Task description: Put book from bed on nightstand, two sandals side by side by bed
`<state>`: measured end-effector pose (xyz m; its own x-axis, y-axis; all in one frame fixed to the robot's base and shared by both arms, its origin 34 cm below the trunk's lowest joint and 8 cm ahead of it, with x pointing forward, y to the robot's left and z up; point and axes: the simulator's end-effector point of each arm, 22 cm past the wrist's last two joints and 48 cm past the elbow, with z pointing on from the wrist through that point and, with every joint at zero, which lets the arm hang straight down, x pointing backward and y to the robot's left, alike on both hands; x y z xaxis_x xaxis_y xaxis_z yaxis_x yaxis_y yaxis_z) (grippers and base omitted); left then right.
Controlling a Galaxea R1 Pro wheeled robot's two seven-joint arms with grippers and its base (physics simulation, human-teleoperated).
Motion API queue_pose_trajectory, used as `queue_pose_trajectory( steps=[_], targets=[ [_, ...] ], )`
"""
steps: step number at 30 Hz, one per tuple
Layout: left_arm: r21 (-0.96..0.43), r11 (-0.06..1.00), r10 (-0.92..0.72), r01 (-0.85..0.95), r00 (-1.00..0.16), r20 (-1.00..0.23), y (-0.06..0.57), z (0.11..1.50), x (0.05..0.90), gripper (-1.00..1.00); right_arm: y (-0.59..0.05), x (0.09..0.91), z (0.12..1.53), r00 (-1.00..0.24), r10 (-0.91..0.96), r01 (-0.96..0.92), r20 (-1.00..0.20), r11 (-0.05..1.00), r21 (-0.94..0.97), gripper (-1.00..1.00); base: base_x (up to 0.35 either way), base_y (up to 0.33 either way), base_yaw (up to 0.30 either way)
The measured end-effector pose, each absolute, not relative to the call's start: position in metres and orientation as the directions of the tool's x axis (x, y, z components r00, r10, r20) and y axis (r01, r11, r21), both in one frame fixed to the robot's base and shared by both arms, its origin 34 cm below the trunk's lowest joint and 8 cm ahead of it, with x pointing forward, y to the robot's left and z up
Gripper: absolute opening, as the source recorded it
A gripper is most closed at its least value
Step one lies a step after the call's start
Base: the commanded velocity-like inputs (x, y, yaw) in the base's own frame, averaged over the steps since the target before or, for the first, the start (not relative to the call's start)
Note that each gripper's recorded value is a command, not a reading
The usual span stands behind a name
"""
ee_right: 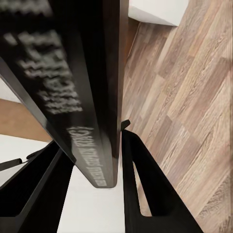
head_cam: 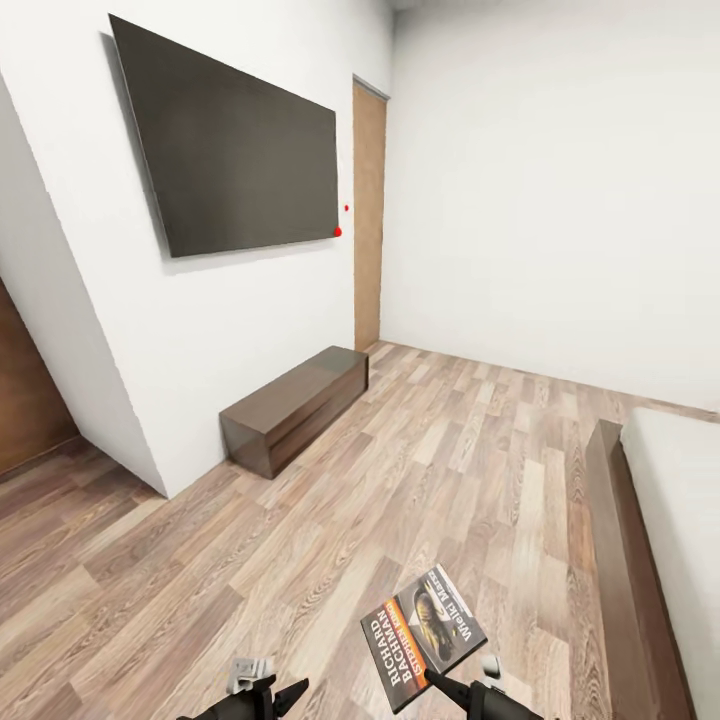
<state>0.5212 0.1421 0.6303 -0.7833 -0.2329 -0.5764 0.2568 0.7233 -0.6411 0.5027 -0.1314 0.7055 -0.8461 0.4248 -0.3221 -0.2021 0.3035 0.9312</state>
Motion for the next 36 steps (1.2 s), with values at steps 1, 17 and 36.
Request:
queue_pose_trajectory(
  steps=[1,17,36],
  targets=[
    [-0.641,0.723,-0.233,0.257,-0.783,-0.576,0.142,0.6304,0.5212,1.0,-0.1314,0.5026,0.7055,-0.846,0.424,-0.202,-0.322,0.304,0.931,-1.0,0.0,0.0,-0.283],
    [-0.641,0.723,-0.233,0.257,-0.783,-0.576,0.142,0.6304,0.5212,1.0,-0.1314,0.5027,0.7055,-0.846,0.424,-0.203,-0.323,0.304,0.931,-1.0,0.0,0.0,-0.277],
    [-0.64,0.724,-0.233,0.257,-0.783,-0.577,0.1428,0.6305,0.5211,1.0,-0.1319,0.5032,0.704,-0.844,0.424,-0.202,-0.327,0.313,0.928,-1.0,0.256,-0.036,-0.016]
  ],
)
